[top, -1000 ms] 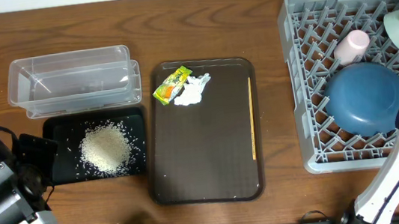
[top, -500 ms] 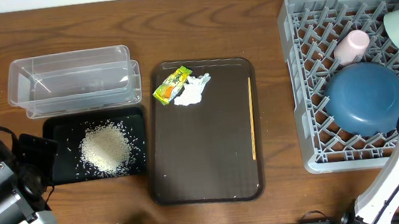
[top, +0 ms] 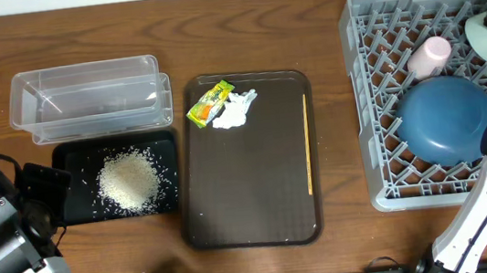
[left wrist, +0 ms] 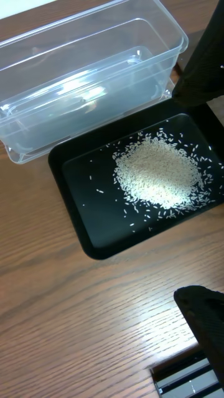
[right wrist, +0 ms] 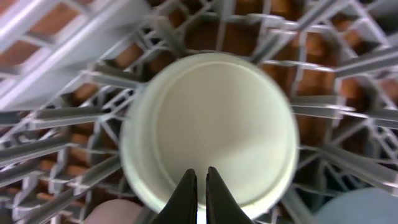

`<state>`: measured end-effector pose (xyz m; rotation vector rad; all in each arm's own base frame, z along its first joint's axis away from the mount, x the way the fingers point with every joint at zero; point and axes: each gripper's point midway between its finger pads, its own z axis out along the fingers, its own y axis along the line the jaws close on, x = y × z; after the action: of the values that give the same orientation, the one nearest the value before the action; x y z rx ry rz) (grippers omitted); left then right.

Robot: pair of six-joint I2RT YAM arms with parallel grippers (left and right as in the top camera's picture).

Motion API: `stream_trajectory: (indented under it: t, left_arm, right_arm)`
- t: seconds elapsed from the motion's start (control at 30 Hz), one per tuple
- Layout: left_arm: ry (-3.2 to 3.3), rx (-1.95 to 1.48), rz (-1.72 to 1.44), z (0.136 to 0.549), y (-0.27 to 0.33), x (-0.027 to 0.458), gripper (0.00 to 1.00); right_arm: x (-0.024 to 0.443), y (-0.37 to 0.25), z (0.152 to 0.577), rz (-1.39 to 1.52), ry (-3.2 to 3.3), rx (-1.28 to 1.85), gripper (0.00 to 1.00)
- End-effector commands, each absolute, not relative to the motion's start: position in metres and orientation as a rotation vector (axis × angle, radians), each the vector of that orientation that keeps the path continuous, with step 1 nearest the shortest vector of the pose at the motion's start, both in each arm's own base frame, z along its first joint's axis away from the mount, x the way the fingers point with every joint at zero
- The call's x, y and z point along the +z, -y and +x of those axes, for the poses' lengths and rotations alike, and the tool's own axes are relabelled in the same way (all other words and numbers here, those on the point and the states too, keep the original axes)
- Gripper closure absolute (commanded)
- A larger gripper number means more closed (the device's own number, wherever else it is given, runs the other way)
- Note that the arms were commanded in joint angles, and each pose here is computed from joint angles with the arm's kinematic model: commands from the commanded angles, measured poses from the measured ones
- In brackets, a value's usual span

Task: Sort waste into correct bins and load items into the dishwasher rack
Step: 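Adjust and release the mint-green bowl in the rack with the right gripper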

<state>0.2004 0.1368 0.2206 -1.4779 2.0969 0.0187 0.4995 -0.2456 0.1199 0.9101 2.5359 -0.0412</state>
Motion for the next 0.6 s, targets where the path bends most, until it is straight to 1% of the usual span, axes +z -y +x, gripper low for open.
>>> stream_trajectory:
  t: [0.0, 0.17, 0.33, 0.43, 0.57]
  left_arm:
    - [-2.075, 0.025, -1.477, 0.201, -0.140, 0.228, 0.05]
    - [-2.075, 0.025, -1.476, 0.201, -0.139, 0.228, 0.05]
    - [-2.075, 0.025, -1.477, 0.201, -0.140, 0.228, 0.05]
    - [-2.075, 0.025, -1.477, 0.201, -0.140, 0.228, 0.05]
    - [-2.075, 0.025, -1.477, 0.201, -0.140, 0.228, 0.05]
  right_arm:
    - [0.114, 0.221, 0.510, 0.827, -2.570, 0.075, 0.94]
    - [0.115, 0.195, 0.516, 0.782, -2.578, 0.257, 0.94]
    - [0.125, 0.176, 0.522, 0.731, -2.553, 0.419, 0.96]
    - [0.144, 0.166, 0.524, 0.694, -2.516, 0.489, 0.96]
    - [0.183, 0.143, 0.526, 0.608, -2.450, 0.595, 0.93]
